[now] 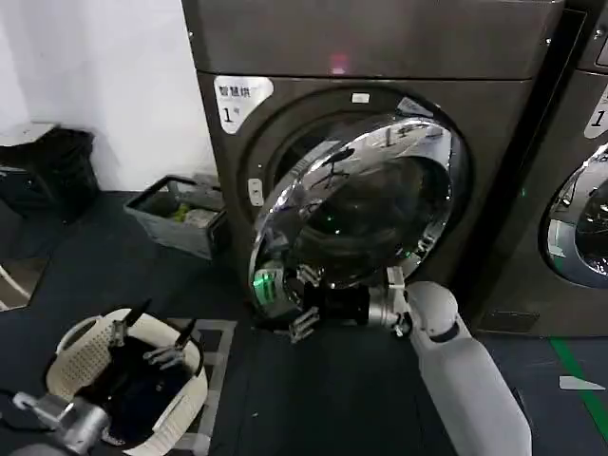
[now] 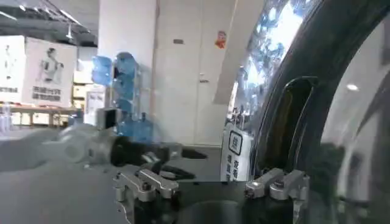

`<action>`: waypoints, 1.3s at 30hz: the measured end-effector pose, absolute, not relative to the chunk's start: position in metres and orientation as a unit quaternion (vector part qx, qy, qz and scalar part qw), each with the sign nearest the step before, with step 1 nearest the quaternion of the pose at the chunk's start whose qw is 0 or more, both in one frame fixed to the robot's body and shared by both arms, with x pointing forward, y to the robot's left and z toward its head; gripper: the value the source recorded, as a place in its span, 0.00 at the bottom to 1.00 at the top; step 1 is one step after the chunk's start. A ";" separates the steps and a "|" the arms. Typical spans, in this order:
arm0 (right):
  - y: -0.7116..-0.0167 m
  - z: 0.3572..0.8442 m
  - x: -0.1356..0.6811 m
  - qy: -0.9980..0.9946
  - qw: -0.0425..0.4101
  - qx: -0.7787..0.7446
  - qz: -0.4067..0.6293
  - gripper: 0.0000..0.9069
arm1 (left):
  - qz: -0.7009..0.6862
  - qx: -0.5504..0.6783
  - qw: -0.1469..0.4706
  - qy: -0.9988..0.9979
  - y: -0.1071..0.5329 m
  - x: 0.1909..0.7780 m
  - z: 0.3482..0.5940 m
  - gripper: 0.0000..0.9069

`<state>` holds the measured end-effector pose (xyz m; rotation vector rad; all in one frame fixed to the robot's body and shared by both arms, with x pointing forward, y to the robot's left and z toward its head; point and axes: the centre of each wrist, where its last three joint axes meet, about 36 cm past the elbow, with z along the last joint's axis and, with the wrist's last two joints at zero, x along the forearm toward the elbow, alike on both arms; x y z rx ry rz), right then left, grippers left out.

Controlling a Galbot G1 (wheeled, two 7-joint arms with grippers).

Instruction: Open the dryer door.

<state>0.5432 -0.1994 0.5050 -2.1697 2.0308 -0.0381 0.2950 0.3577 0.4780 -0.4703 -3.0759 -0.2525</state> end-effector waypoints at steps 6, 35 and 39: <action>-0.211 0.501 0.534 0.665 0.083 -0.742 -0.015 1.00 | -0.074 -0.196 0.019 -0.978 0.362 0.309 0.482 1.00; -0.304 0.487 0.500 0.661 0.072 -0.746 -0.027 1.00 | 0.086 -0.434 -0.021 -0.896 0.349 0.377 0.482 1.00; -0.330 0.485 0.495 0.685 0.069 -0.724 -0.032 1.00 | 0.088 -0.455 -0.019 -0.886 0.338 0.388 0.484 1.00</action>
